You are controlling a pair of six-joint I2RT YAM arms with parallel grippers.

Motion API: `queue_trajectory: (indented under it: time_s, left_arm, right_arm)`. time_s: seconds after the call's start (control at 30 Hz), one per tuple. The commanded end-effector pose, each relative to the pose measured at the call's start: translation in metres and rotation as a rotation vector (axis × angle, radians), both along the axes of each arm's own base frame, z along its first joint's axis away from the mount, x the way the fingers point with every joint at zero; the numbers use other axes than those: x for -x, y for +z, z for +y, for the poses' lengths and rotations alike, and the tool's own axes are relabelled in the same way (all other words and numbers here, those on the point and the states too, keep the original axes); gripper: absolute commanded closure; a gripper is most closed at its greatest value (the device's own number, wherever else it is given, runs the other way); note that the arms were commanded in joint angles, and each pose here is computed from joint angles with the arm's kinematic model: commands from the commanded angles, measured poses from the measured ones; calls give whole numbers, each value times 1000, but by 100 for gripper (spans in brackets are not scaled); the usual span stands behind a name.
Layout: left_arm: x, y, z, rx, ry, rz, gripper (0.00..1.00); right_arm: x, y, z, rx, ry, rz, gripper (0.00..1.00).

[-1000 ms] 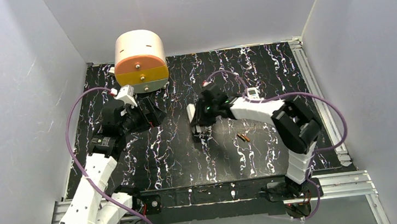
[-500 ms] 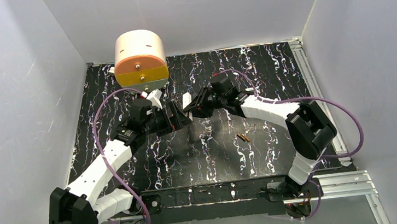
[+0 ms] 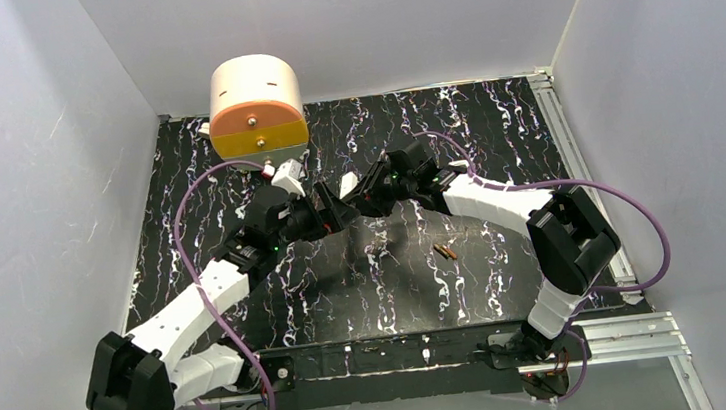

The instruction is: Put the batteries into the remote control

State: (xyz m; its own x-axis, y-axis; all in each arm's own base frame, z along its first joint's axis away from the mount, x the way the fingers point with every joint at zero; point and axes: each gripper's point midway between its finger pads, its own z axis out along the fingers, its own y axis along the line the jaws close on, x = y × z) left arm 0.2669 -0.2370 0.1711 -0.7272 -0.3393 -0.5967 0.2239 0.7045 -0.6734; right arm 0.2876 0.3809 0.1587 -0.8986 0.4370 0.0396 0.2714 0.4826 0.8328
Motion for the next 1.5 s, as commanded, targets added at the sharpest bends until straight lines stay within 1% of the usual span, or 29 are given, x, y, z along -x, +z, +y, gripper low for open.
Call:
queue_trajectory:
  time_s: [0.0, 0.17, 0.23, 0.33, 0.5, 0.57, 0.6, 0.63, 0.73, 0.77, 0.83, 0.87, 0.9, 0.97, 1.0, 1.03, 1.17, 1.23, 1.33, 1.47]
  left_arm:
    - [-10, 9, 4, 0, 40, -74, 21]
    - [-11, -7, -10, -13, -3, 45, 48]
    - [-11, -10, -13, -19, -11, 73, 51]
    - [-12, -14, -13, -24, -7, 82, 53]
    - [-13, -15, -17, -34, -33, 87, 83]
    - [-11, -15, -19, -54, -67, 97, 99]
    - [-7, -16, -20, -69, -90, 113, 100]
    - [-5, -16, -20, -85, -116, 121, 100]
    - [6, -8, -20, -110, -203, 154, 100]
    - [10, 1, -22, -89, -245, 163, 100]
    - [19, 16, -22, -21, -324, 193, 100]
    - [23, 25, -22, 20, -366, 203, 100]
    - [28, 34, -22, 54, -395, 215, 100]
    - [37, 51, -22, 126, -462, 237, 100]
    - [42, 58, -22, 157, -490, 252, 100]
    - [46, 65, -22, 186, -512, 268, 100]
    - [53, 93, -21, 308, -560, 308, 100]
    - [52, 108, -22, 382, -573, 313, 100]
    - [51, 130, -24, 477, -598, 299, 100]
    - [54, 143, -24, 498, -615, 284, 100]
  right_arm:
    - [-1, 23, -2, -24, -27, -29, 78]
    - [-4, 25, 1, -22, -12, -45, 79]
    - [-4, 23, 1, -20, -15, -43, 79]
    - [-5, 21, 1, -16, -16, -39, 79]
    - [-4, 23, 4, -31, -2, -48, 79]
    - [-2, 25, 3, -35, 9, -57, 78]
    - [-1, 26, 1, -34, 13, -64, 75]
    - [0, 26, -1, -28, 16, -79, 71]
    - [-1, 29, -14, 5, 55, -207, 40]
    - [-3, 31, -22, 24, 69, -259, 31]
    - [-5, 36, -36, 24, 92, -351, 16]
    - [-1, 34, -44, 0, 103, -375, 14]
    - [-2, 54, -46, -91, 103, -470, 13]
    - [6, 93, -56, -270, 92, -614, 12]
    - [12, 111, -61, -331, 94, -676, 11]
    - [16, 121, -65, -351, 111, -713, 10]
    - [29, 129, -73, -307, 238, -819, 7]
    - [28, 126, -81, -281, 233, -837, 4]
    - [32, 135, -83, -316, 240, -871, 2]
    - [27, 142, -81, -339, 212, -840, 2]
